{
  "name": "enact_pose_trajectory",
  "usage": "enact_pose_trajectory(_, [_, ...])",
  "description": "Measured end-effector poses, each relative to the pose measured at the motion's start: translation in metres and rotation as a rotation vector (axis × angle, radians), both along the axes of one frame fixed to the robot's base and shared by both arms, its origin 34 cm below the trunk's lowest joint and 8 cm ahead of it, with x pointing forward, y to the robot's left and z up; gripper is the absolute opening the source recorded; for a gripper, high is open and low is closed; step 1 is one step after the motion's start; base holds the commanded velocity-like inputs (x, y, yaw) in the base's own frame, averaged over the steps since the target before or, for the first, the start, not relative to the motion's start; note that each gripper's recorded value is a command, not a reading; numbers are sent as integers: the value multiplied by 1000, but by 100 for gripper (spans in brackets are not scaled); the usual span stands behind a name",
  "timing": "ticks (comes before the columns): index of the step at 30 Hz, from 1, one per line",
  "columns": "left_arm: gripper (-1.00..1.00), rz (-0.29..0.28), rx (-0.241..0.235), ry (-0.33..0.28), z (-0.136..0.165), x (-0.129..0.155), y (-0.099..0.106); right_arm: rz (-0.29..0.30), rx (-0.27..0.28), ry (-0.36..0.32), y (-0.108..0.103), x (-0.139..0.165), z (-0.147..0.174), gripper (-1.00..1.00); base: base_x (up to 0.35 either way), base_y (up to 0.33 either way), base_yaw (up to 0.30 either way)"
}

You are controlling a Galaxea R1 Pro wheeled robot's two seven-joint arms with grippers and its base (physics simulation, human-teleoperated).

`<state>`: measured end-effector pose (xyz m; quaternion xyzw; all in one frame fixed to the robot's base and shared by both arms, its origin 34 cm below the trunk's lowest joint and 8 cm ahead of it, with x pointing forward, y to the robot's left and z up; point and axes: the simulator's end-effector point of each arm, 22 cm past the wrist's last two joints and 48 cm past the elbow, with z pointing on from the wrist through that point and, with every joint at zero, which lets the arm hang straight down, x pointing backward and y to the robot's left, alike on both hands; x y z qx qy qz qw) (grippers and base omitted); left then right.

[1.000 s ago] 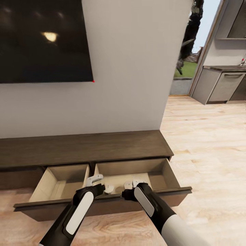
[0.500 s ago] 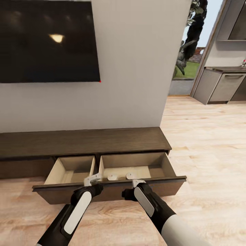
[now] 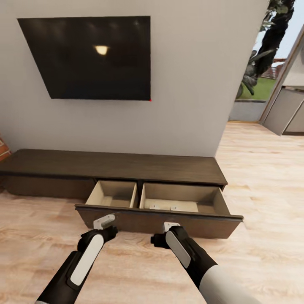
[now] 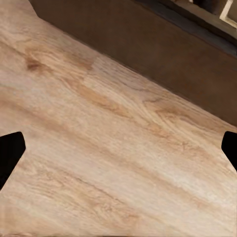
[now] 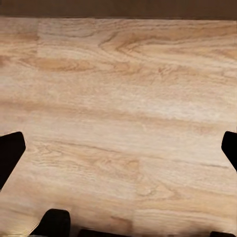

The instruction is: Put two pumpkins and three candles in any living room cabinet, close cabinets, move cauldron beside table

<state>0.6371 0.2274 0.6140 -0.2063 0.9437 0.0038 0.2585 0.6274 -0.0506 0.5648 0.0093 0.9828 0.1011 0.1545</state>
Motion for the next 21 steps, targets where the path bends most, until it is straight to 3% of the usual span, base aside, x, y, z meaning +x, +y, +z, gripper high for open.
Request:
enact_pose_trajectory(1, [100, 27, 17, 2, 1, 0, 21, 2, 0, 2, 0, 0, 2, 100, -250, 0, 290])
enact_pose_trajectory(4, [100, 69, 30, 21, 0, -3, 48, 4, -3, 3, 0, 0, 7, 100, -230, 0, 290])
enact_pose_trajectory(10, [100, 146, 53, 101, -15, -24, 88, 9, -12, -1, -1, 1, 18, 100, -183, 0, 290])
enact_pose_trajectory(15, [100, 261, 69, 256, -65, -79, 140, 3, -12, -7, -2, -3, 13, 100, -92, 0, 290])
enact_pose_trajectory(19, [100, 276, 23, 306, -101, -110, 143, -31, -3, -27, -2, -13, 4, 100, -21, 0, 290])
enact_pose_trajectory(21, [100, 312, 31, 303, -118, -125, 150, -39, -2, -45, 1, -27, -6, 100, -6, 0, 290])
